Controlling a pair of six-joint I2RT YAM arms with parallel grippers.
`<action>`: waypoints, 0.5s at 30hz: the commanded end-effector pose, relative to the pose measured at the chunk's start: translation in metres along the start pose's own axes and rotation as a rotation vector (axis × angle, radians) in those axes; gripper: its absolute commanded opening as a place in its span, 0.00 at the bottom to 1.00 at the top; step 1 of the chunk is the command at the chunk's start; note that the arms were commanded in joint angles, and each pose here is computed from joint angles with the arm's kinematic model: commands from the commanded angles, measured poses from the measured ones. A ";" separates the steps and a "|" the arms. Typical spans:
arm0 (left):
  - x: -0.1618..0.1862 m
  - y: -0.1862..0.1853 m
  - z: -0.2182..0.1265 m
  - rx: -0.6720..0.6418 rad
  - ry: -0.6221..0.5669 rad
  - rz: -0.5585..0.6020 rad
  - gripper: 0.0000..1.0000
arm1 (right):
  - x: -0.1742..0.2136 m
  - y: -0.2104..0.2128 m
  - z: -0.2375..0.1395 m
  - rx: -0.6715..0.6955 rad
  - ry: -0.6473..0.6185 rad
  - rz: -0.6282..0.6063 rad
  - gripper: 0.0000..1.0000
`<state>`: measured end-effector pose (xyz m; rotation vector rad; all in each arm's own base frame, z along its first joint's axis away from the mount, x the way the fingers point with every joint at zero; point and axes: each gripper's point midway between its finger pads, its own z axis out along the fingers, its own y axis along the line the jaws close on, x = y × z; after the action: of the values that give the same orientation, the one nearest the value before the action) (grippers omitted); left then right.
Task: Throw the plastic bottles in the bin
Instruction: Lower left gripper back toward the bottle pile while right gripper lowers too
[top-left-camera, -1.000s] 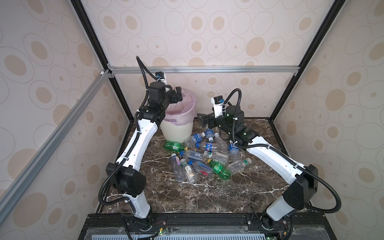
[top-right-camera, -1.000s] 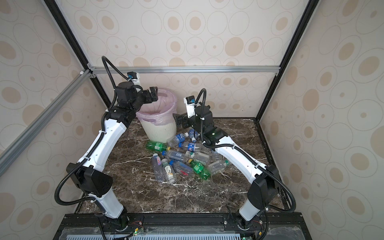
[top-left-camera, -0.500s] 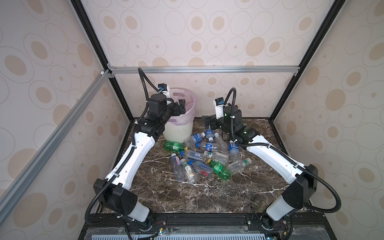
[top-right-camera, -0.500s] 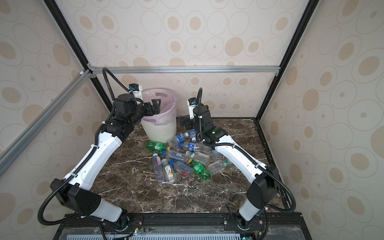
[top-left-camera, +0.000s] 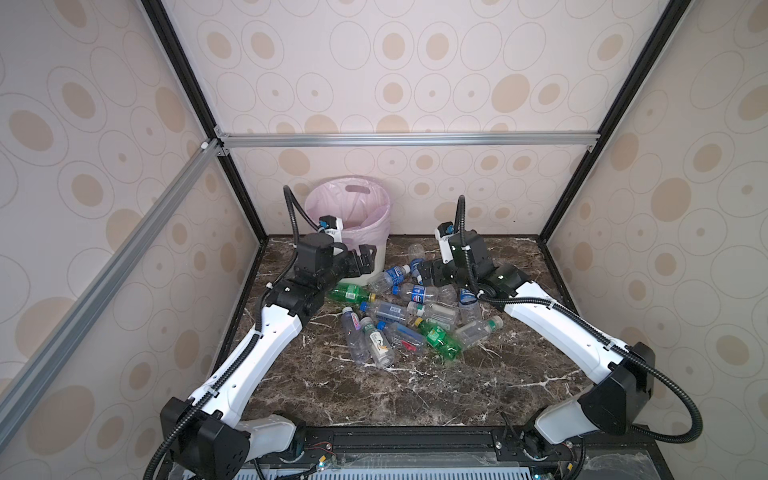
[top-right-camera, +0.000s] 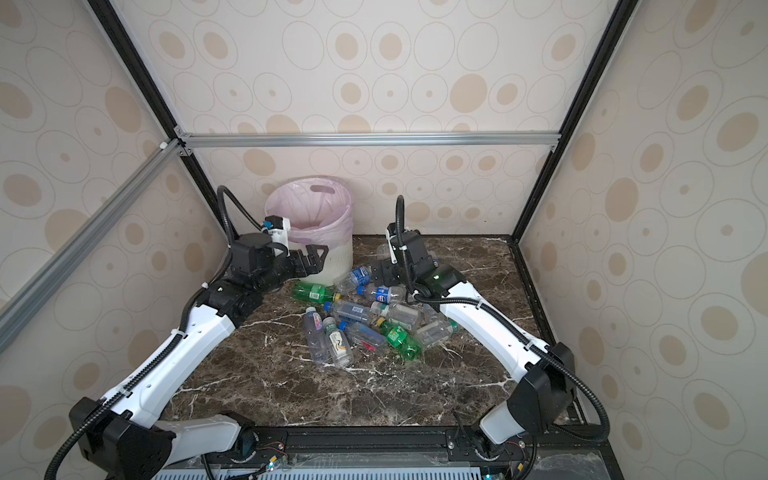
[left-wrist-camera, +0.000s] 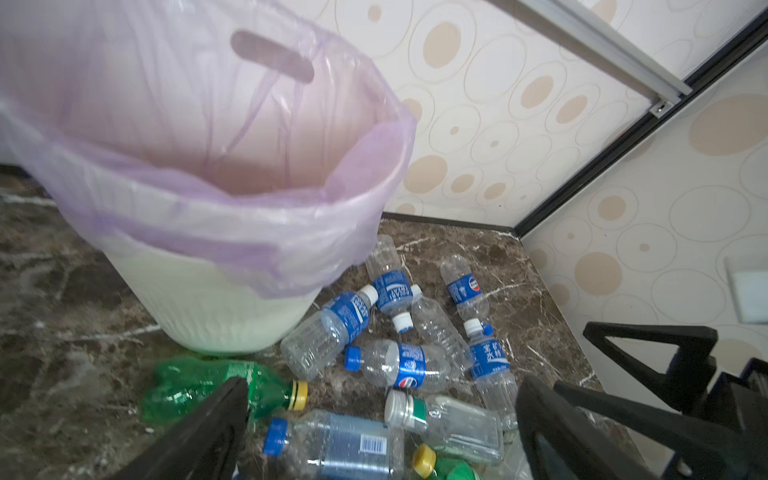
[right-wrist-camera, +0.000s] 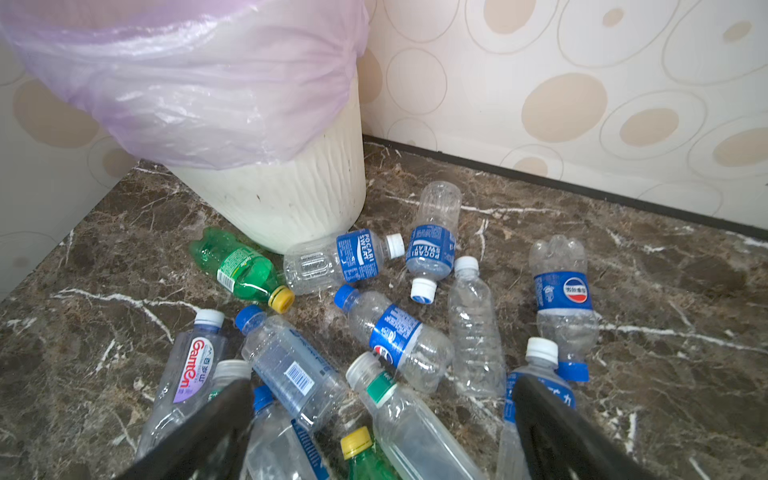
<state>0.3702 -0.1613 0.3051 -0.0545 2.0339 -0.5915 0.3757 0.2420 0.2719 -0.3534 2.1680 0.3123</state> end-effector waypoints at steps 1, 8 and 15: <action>0.038 0.015 -0.005 -0.028 0.086 -0.082 0.99 | 0.026 0.008 -0.002 -0.051 0.068 0.053 1.00; 0.107 0.059 -0.012 -0.150 0.181 -0.183 0.99 | 0.053 0.034 0.007 -0.106 0.116 0.035 1.00; 0.162 0.089 -0.007 -0.265 0.329 -0.231 0.99 | 0.070 0.071 0.012 -0.169 0.089 -0.002 1.00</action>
<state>0.3057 -0.1296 0.1587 -0.2985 2.3696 -0.5259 0.3242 0.2882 0.2155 -0.4689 2.2656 0.4477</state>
